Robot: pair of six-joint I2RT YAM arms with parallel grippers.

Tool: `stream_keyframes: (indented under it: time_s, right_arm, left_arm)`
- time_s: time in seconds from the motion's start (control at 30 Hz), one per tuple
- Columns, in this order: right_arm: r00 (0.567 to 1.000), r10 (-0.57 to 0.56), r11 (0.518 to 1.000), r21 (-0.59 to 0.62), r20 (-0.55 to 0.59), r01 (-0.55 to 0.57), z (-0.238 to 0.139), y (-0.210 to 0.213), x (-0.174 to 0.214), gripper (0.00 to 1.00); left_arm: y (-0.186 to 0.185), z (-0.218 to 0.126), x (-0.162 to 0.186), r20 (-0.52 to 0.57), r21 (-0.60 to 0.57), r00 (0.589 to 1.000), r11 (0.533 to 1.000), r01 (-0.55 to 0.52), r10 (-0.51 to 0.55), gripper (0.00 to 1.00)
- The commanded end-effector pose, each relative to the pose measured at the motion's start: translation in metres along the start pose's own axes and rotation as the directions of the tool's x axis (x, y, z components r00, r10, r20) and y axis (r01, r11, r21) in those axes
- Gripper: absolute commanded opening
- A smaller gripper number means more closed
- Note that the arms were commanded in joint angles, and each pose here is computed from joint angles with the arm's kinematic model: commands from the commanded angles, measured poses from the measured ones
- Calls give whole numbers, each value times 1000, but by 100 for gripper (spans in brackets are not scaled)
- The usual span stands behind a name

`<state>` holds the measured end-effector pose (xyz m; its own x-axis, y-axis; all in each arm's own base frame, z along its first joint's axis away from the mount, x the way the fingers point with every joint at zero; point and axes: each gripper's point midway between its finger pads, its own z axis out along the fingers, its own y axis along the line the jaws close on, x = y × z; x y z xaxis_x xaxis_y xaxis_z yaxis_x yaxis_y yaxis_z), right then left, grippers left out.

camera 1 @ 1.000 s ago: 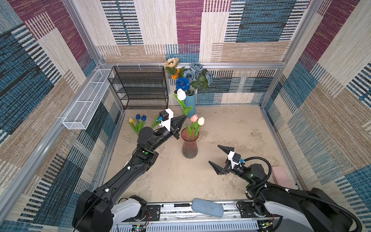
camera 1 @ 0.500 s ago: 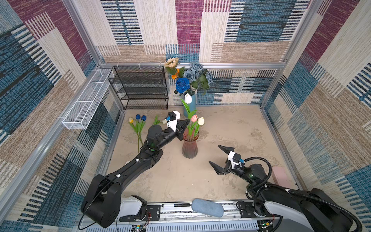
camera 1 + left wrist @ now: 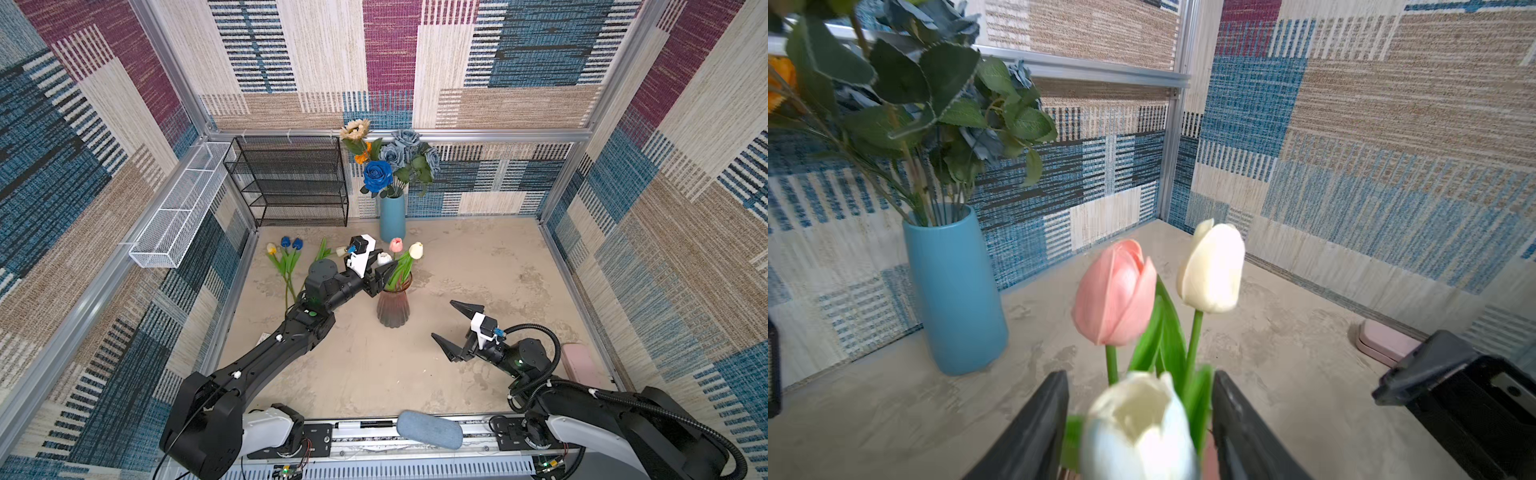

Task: Arrange the flowers into the vase
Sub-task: 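Carry the white tulip over the pink vase and lower its stem in, then open the left gripper and move it back to the loose tulips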

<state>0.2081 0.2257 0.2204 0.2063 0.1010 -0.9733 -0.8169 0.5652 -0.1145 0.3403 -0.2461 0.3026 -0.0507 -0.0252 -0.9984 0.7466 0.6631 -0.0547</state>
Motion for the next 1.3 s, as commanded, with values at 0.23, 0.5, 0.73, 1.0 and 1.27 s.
stream_keyframes:
  time_s: [0.23, 0.5, 0.73, 1.0, 1.27]
  right_arm:
    - [999, -9, 1000, -2, 38, 9, -1, 1, -11, 100]
    - [999, -9, 1000, -8, 42, 9, -2, 2, -12, 100]
    - [999, -5, 1000, -10, 40, 6, -1, 2, -12, 100]
    - [999, -5, 1000, -8, 34, 5, 0, 1, -11, 100]
    - [1000, -4, 1000, -12, 21, 5, 3, 1, -8, 100]
  left_arm:
    - [31, -40, -15, -94, -202, 987, 969, -145, 128, 60]
    - [58, -73, -34, -37, -312, 989, 938, -147, 143, 62]
    - [172, -96, 51, -301, -663, 916, 749, -2, -265, 65]
    - [216, -104, 153, -572, -734, 589, 677, -58, -570, 42]
    - [249, -114, 204, -642, -748, 391, 651, -130, -659, 41]
